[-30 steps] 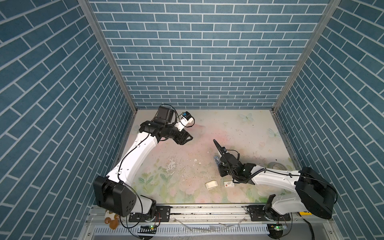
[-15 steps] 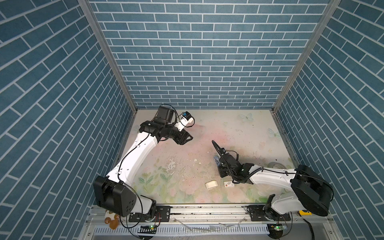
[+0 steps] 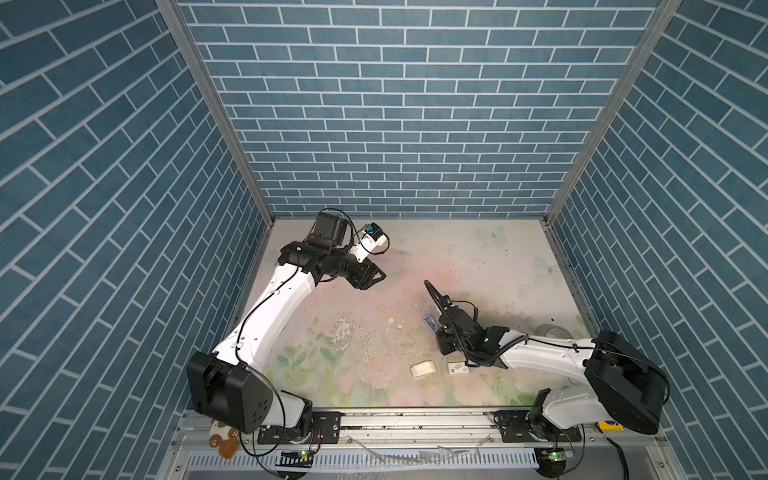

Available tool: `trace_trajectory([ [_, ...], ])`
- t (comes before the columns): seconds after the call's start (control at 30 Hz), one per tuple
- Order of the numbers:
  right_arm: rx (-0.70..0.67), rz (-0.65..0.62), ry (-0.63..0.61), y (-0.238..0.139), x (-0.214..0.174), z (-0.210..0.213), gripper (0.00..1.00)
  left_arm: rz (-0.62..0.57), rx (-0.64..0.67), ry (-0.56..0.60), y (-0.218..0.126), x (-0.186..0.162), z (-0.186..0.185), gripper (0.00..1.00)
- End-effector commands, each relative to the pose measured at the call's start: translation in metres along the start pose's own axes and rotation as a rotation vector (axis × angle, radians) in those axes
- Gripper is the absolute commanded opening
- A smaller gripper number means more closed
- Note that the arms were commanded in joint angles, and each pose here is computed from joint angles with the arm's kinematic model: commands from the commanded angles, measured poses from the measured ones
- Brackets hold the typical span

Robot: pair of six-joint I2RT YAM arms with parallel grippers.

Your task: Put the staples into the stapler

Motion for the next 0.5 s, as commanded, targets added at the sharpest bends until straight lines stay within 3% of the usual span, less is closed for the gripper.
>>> trace_trajectory([
  [0.0, 0.007, -0.021, -0.028, -0.007, 0.012, 0.002, 0.02, 0.009, 0.002, -0.013, 0.001, -0.004, 0.003, 0.62],
  [0.47, -0.011, 0.014, -0.012, -0.001, -0.001, -0.003, 0.02, 0.004, -0.002, -0.013, 0.0, -0.005, 0.001, 0.62],
])
Point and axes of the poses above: each gripper's point midway between its finger pads, its own y axis out along the fingers, its own z axis along the line the jaws close on, x = y × z, the point moved 1 cm from there along -y, back along the fingers, and after that the axes turned 6 degrees about -y, right-handed, at the moved point
